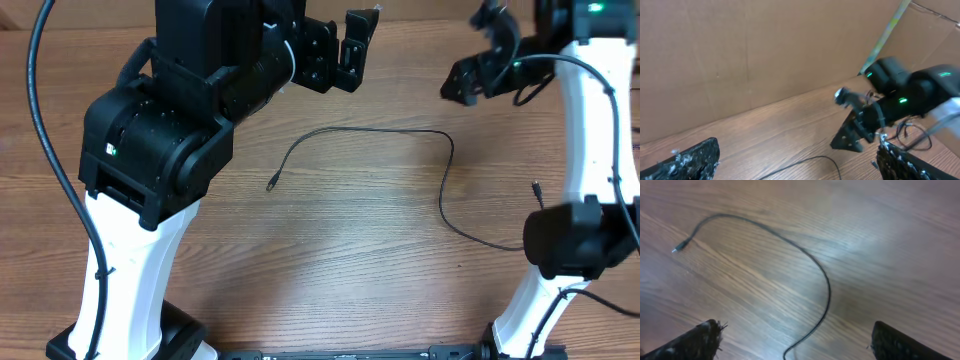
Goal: Untangle cables
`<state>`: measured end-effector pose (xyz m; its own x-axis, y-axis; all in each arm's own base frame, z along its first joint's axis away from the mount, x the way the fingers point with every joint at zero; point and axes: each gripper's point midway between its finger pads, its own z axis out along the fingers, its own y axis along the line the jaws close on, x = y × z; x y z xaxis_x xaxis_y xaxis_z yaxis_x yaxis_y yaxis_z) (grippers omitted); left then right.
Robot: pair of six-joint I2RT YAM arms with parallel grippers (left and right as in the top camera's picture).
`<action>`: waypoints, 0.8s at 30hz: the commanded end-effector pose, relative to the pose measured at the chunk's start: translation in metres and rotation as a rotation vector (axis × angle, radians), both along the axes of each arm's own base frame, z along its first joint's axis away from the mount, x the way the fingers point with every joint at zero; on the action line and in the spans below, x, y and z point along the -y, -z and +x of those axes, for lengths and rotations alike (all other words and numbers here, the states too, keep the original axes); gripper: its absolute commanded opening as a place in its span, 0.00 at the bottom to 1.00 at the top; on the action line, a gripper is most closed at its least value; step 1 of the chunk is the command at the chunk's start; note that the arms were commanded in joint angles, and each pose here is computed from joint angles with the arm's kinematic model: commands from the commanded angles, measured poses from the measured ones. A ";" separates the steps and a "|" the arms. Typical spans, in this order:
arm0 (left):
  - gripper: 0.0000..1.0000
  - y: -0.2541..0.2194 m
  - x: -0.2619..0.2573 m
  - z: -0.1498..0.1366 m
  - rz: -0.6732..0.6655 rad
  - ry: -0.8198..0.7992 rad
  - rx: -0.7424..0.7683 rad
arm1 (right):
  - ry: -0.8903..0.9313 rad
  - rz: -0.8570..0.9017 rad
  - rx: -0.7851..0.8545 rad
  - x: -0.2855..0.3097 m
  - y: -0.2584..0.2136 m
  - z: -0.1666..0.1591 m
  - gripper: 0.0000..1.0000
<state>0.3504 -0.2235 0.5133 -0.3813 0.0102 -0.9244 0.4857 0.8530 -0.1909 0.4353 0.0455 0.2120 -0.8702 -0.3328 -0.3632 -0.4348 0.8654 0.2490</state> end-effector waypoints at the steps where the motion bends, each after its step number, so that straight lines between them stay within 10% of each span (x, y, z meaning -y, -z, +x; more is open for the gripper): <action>1: 1.00 0.006 -0.003 0.002 0.046 -0.004 0.003 | -0.061 0.043 -0.070 -0.016 0.038 -0.008 0.91; 20: 0.99 0.022 -0.013 0.000 0.101 -0.042 -0.046 | 0.008 0.057 -0.153 -0.023 0.147 -0.019 0.90; 21: 1.00 0.023 -0.013 0.000 0.104 -0.042 -0.051 | 0.013 0.058 -0.151 -0.023 0.147 -0.018 0.85; 24: 1.00 0.026 -0.014 -0.001 0.111 -0.042 -0.061 | 0.016 0.059 -0.141 -0.023 0.148 -0.015 0.27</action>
